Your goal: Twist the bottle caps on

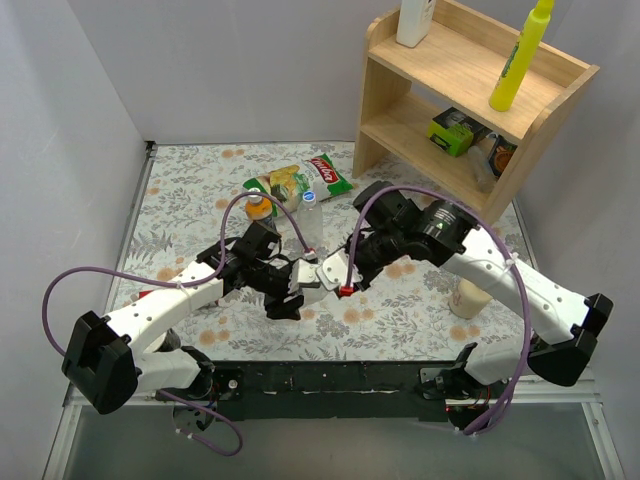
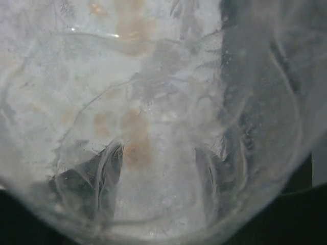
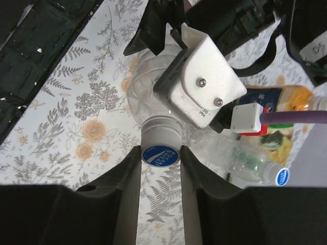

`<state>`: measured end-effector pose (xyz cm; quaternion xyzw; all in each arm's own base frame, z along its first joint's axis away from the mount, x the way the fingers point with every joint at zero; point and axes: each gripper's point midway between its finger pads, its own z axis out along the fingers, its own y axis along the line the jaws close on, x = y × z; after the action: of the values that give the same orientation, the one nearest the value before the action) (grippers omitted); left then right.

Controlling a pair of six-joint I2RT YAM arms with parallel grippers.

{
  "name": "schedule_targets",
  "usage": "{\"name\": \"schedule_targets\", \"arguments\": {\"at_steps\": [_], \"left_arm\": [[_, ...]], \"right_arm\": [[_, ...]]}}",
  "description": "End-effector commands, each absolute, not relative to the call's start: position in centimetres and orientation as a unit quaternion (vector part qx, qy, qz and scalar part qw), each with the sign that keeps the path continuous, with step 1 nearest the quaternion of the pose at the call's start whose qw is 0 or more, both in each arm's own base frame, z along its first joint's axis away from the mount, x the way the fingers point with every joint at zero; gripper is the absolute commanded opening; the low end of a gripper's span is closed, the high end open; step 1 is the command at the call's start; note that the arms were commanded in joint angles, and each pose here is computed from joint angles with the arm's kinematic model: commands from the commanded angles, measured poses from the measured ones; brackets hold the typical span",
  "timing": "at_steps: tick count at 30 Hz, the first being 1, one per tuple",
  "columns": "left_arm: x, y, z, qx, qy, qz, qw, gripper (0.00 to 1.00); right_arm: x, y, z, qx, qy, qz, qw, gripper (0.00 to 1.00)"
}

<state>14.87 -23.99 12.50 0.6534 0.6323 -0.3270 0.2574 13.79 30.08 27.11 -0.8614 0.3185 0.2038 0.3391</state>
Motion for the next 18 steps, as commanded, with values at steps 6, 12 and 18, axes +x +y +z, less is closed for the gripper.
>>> {"name": "schedule_targets", "arguments": {"at_steps": [6, 12, 18], "left_arm": [[24.4, -26.0, 18.6, 0.513, 0.697, -0.228, 0.447, 0.00], [28.9, -24.1, 18.6, 0.428, 0.752, -0.135, 0.482, 0.00], [25.0, -23.2, 15.0, 0.496, 0.748, -0.161, 0.410, 0.00]], "right_arm": [[16.4, 33.4, 25.8, -0.633, 0.647, 0.398, 0.151, 0.01], [17.8, 35.1, 24.9, -0.438, 0.746, 0.502, 0.017, 0.01], [22.4, 33.5, 29.3, -0.515, 0.689, 0.483, 0.166, 0.49]]}}
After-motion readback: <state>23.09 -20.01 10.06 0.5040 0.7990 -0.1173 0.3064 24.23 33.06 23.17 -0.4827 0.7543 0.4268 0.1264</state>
